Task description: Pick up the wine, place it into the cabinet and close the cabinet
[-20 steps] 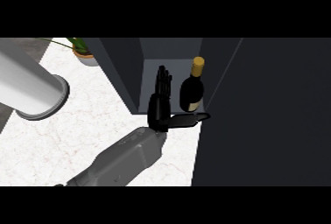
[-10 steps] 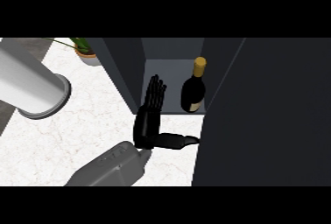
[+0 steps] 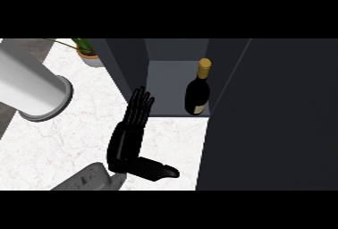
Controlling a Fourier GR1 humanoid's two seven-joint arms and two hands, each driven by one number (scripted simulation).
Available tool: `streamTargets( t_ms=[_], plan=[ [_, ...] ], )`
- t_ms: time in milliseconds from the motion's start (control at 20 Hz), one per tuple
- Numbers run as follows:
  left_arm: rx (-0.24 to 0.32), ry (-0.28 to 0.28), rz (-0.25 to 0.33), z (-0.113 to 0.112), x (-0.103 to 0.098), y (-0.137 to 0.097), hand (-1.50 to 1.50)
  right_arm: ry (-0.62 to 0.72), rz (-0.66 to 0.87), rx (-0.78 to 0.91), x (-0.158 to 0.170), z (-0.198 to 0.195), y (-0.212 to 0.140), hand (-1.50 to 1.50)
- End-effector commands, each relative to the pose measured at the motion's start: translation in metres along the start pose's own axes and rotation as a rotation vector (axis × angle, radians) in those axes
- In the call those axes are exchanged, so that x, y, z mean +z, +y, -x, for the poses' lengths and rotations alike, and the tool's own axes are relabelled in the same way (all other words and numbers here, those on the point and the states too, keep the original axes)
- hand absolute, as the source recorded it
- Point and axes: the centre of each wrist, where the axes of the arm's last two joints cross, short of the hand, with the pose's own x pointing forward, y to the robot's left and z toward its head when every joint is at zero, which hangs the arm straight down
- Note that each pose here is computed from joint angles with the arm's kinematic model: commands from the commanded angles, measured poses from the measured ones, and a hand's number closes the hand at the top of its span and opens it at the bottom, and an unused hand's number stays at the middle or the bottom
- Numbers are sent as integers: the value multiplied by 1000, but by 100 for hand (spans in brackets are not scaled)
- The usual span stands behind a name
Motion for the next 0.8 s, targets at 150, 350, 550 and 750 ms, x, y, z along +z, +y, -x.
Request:
streamTargets(
  t_ms=[150, 350, 550, 750],
  plan=[
    [20, -1, 81, -40, 38, 29, 150, -8, -208, 49, 12, -10, 3, 150],
    [35, 1, 73, -68, 49, 53, 150, 5, -267, 34, 13, -14, 12, 150],
    [26, 2, 46, -72, 67, 52, 150, 19, -354, -61, 24, -22, 28, 150],
    [13, 22, 38, -104, 81, 86, 150, 6, -396, -87, 22, -24, 51, 150]
  ],
)
